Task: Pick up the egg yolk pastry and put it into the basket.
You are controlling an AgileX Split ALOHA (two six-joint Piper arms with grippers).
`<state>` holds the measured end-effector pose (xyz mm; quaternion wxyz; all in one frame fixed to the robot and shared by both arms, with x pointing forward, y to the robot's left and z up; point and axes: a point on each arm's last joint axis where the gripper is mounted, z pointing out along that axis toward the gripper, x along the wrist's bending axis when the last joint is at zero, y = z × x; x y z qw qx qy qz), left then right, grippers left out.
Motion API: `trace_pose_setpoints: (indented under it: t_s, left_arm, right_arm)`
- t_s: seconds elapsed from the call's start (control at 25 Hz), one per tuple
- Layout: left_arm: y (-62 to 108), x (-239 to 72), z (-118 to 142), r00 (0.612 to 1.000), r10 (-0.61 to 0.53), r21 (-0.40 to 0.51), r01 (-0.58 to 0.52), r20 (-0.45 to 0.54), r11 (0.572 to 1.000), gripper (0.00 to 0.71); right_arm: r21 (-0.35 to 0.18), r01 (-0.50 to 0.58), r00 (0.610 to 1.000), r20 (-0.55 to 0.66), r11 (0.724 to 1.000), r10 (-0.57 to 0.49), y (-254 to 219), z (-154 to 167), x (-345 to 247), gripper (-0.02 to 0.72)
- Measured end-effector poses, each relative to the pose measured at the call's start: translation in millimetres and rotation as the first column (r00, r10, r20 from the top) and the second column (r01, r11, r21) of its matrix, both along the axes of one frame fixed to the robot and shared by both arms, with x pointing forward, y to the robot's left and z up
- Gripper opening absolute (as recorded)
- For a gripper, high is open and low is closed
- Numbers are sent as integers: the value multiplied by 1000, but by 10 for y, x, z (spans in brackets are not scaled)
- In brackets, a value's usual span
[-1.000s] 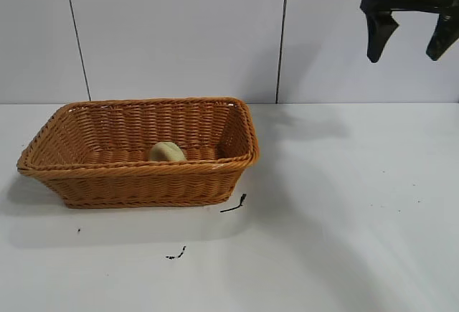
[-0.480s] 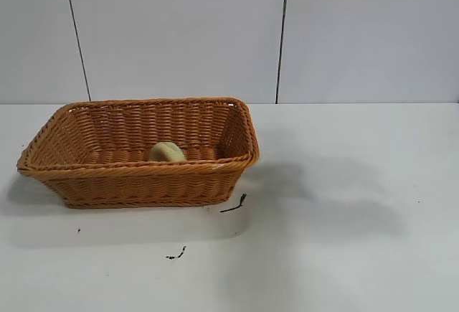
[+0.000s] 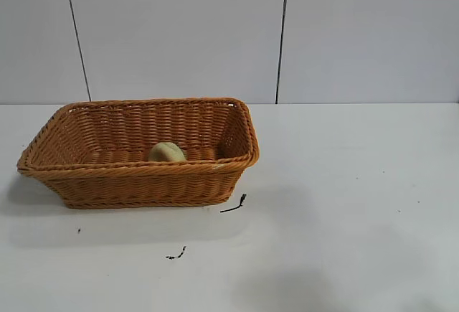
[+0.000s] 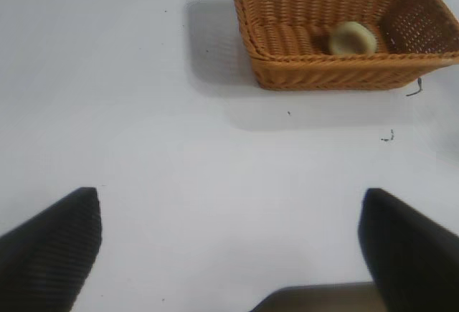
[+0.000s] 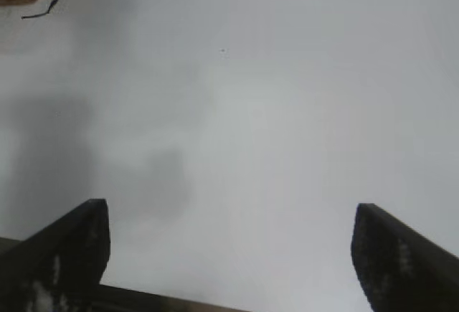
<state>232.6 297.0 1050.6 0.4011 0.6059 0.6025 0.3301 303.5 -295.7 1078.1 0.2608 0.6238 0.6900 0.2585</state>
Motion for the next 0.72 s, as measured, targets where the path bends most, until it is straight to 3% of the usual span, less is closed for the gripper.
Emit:
trace_pose_setpoints:
  t_s: [0.2, 0.4, 0.72]
  left_arm:
    - [0, 0, 0, 1000, 0, 0, 0, 0, 1000, 695]
    - [0, 0, 0, 1000, 0, 0, 0, 0, 1000, 695]
    - [0, 0, 0, 1000, 0, 0, 0, 0, 1000, 695]
  right_arm:
    - [-3, -6, 984, 176, 1000, 7, -9, -194, -455, 633]
    - [19, 3, 934, 358, 1000, -9, -15, -222, -700, 633]
    - [47, 18, 928, 371, 999, -34, -16, -237, -684, 633]
